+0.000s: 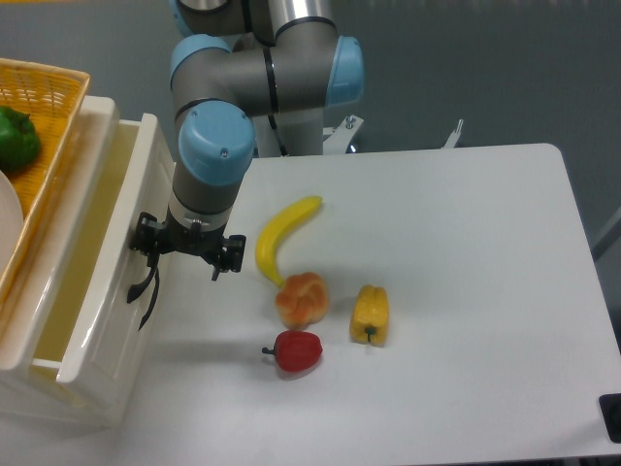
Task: Slide the top white drawer open
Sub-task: 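Pull the upper drawer outward by its handle, away from the cabinet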
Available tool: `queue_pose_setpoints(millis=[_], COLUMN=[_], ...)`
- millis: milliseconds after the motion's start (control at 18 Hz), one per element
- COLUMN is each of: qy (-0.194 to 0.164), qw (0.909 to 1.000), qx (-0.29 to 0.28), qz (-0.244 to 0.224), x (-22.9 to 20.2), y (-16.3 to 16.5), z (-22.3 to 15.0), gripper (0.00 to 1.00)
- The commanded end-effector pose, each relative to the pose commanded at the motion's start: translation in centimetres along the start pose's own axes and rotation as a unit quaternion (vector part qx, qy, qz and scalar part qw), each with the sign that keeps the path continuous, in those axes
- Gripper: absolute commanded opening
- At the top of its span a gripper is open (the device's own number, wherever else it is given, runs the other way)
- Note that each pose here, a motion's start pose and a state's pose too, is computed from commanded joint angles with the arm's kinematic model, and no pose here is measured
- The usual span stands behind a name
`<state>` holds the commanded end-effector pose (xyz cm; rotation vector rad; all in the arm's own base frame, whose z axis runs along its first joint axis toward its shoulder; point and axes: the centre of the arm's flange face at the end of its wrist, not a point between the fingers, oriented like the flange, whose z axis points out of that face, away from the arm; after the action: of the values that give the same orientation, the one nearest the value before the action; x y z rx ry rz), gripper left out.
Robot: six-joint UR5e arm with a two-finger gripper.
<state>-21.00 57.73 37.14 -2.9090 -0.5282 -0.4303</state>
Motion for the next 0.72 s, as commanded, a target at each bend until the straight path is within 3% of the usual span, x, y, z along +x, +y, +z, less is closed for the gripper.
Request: queue_pose_setpoints(millis=[722], qy=[-0.037], qw=[0.9992], qx=[0.000], qz=[0.014], x=[-0.9], y=[-0.1], z=[-1.1], gripper=[1.00])
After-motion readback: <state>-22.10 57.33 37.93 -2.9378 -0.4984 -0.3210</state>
